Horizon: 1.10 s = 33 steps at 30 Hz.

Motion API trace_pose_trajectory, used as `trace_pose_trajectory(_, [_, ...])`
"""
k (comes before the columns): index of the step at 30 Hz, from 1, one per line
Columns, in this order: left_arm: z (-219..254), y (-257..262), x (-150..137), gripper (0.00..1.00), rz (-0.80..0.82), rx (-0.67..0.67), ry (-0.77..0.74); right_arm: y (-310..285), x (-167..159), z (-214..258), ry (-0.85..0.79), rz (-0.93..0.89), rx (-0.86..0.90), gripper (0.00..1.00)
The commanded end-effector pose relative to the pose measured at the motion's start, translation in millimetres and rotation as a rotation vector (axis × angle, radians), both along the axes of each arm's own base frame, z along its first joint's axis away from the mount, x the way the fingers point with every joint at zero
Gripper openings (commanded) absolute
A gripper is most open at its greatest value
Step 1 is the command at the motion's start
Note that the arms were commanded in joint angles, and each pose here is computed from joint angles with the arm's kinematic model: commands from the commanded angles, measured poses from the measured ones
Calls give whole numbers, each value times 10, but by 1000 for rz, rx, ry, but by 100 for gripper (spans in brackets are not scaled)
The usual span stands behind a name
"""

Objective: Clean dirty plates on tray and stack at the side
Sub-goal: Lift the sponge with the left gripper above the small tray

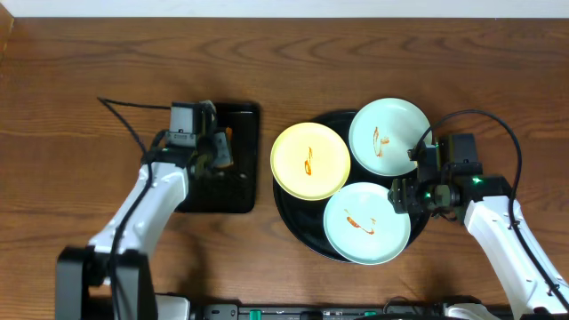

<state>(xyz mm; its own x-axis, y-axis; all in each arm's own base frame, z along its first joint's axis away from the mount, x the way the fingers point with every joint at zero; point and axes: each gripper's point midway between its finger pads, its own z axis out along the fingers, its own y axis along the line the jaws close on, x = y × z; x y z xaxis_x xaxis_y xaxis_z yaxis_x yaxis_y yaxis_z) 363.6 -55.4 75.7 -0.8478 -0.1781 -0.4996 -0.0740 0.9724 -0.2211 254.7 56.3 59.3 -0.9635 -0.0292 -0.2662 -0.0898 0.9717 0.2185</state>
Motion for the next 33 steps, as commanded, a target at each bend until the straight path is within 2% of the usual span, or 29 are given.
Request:
trace_pose_trajectory(1, [187, -8, -4, 8, -8, -1, -54, 20, 70, 67, -24, 3, 1, 72])
trace_pose_trajectory(18, [1234, -12, 32, 8, -31, -13, -392, 30, 195, 88, -80, 4, 5, 69])
trace_pose_trajectory(30, [1814, 2, -90, 8, -28, -31, -573, 24, 119, -98, -75, 7, 4, 50])
trace_pose_trajectory(33, [1936, 6, -127, 7, -28, -34, -612, 23, 106, -151, -79, 7, 4, 50])
